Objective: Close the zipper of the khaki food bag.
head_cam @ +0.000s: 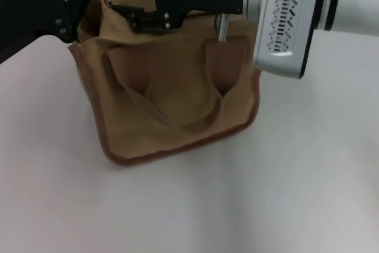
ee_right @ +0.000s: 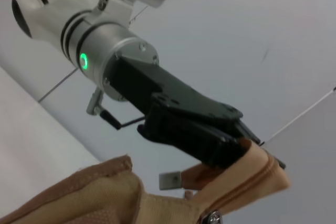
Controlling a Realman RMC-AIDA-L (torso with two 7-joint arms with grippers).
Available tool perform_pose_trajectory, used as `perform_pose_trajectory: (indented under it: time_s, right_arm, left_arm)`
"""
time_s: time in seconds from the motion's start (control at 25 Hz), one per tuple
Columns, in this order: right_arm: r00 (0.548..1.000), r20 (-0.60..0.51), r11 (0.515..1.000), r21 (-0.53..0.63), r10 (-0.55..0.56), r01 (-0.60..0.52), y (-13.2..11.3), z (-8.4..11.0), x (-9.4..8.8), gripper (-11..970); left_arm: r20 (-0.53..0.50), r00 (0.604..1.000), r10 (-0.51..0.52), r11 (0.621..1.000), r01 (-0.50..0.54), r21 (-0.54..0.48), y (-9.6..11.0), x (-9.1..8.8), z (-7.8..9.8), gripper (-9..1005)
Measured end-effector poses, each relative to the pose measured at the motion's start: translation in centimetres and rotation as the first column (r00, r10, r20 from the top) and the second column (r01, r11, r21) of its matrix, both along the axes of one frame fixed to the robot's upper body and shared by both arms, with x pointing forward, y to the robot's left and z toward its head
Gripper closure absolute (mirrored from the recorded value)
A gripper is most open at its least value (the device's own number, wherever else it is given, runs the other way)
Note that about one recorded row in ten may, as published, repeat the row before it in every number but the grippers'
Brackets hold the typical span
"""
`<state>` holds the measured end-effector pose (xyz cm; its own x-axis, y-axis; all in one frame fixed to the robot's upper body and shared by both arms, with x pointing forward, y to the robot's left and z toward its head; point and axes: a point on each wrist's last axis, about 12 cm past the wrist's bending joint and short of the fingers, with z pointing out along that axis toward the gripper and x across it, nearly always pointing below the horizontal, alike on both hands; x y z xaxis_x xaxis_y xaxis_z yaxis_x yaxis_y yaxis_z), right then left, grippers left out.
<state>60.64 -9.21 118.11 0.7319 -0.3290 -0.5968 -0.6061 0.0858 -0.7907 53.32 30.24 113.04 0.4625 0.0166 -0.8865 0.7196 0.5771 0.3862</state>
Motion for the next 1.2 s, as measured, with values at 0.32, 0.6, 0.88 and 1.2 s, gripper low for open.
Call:
perform_pose_trajectory:
  time_s: [0.32,0.6,0.88,1.2]
  right_arm:
    - [1.0,0.003,0.999,0.051,0.004,-0.004,0.23,0.31,-0.2,202]
    - [1.0,0.01,0.998,0.066,0.003,-0.003,0.24,0.21,-0.35,201]
    - [1.0,0.027,0.999,0.038,0.0,-0.001,0.5,-0.32,-0.53,214]
    - [1.0,0.019,0.999,0.048,0.0,0.0,0.42,-0.45,-0.66,248]
  left_arm:
    - [-0.004,1.0,-0.012,1.0,0.012,-0.003,-0.14,0.02,0.06,941]
    - [-0.002,1.0,-0.005,1.0,0.005,-0.006,0.04,-0.06,0.09,940]
    - [-0.002,1.0,-0.001,1.0,0.001,-0.011,0.09,-0.13,0.07,938]
    - [-0.002,1.0,0.004,1.0,-0.004,-0.017,0.17,-0.16,0.08,936]
